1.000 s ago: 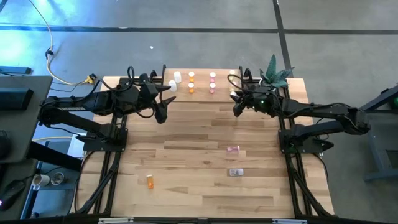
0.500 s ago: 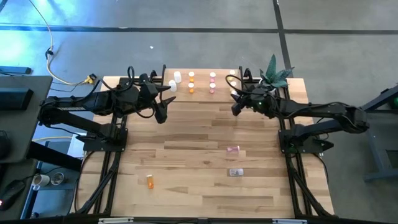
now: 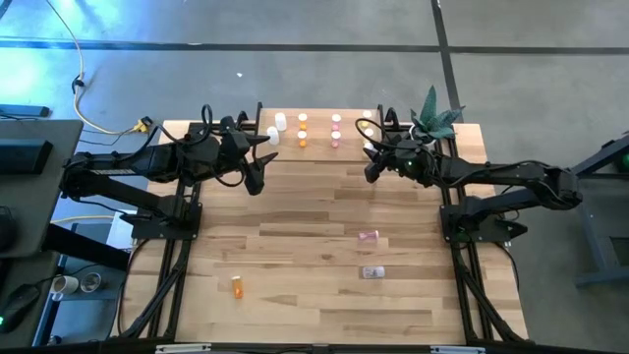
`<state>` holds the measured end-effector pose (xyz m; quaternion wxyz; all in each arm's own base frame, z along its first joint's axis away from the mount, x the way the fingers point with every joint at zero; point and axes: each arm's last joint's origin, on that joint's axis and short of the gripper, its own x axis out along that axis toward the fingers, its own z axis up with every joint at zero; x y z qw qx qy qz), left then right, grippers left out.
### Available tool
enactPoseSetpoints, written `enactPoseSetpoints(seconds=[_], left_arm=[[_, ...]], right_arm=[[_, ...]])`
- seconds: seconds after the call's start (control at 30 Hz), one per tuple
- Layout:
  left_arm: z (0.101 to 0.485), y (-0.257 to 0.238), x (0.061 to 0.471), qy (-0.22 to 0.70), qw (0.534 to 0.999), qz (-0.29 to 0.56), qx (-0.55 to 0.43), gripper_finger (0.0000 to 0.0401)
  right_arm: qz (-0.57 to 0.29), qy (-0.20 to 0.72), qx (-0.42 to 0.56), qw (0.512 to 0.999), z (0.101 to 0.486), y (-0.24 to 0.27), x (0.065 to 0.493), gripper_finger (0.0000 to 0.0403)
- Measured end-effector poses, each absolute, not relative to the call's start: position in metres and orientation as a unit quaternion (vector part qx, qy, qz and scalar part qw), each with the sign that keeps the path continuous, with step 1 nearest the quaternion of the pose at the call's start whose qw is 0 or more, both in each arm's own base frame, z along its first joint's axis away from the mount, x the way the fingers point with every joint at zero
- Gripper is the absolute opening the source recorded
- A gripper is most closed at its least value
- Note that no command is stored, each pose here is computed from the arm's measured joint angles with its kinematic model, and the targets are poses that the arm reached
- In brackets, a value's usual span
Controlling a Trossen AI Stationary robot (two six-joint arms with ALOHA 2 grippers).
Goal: Pick and place medicine bottles onto shelf by color
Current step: Put the yellow pill bottle aligned with the other yellow pill bottles on the shelf
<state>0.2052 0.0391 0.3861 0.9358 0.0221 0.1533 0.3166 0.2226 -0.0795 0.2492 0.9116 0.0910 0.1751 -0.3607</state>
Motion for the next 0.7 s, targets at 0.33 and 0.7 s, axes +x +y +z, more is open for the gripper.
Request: enactPoseSetpoints(seconds=[0.33, 0.7], left_arm=[[0.3861, 0.0391, 0.2052, 0.153, 0.936, 0.317, 0.022, 0.0204], [0.3861, 0.0392, 0.2052, 0.153, 0.936, 0.317, 0.022, 0.0204]], right_arm=[[-0.364, 0.18, 0.09, 0.909, 0.2478, -0.0796, 0.2224, 0.0153], [-0.367, 0.174, 0.085, 0.91, 0.2494, -0.0807, 0.2225, 0.0165]])
